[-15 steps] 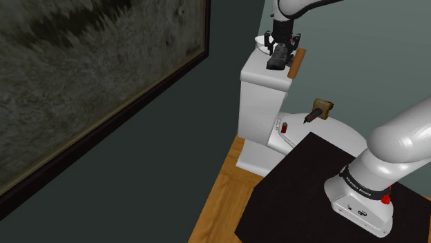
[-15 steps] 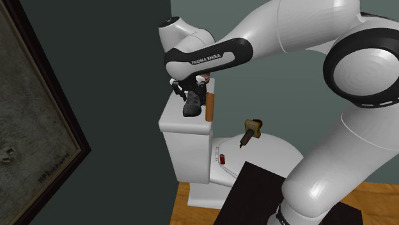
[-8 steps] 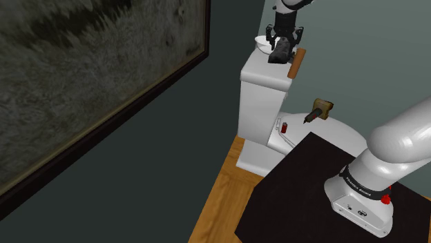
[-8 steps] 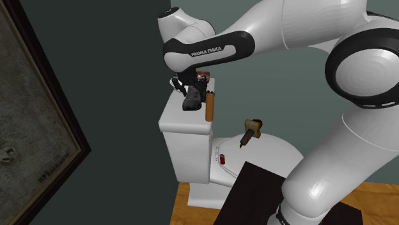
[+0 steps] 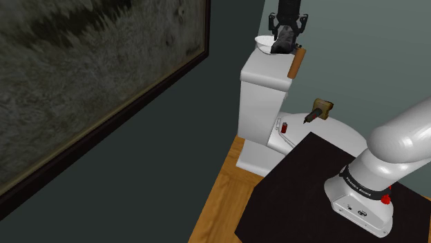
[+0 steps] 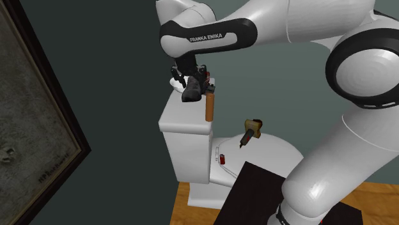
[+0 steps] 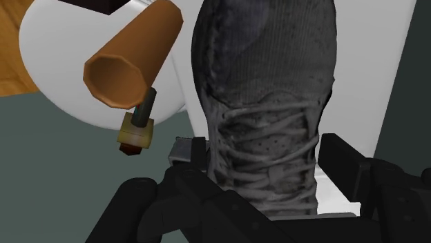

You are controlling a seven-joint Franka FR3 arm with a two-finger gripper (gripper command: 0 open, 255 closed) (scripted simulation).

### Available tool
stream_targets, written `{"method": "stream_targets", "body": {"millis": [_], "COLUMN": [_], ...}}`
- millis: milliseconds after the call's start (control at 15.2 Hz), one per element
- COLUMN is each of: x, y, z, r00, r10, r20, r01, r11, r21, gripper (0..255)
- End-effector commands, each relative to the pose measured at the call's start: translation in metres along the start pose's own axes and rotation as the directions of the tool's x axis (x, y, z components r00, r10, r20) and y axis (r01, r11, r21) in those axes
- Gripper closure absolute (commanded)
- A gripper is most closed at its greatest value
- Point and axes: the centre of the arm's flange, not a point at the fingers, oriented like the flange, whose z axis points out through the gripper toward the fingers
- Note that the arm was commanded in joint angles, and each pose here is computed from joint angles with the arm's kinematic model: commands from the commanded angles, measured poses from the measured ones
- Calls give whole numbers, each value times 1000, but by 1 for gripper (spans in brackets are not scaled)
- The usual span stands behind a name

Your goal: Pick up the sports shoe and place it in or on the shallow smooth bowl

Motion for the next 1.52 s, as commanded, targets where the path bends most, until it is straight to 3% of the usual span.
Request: {"method": "stream_targets", "body": {"millis": [0,726,1452], "x": [4,21,147], "y": [0,6,-60], "z": [-11,-64,-35], "r00": [1000,1000,1000], "r10": [0,0,0], "r20": [0,0,0], "r01": [0,0,0], "r11": [1000,1000,1000], "r21": [0,0,0], "gripper": [255,255,255]}}
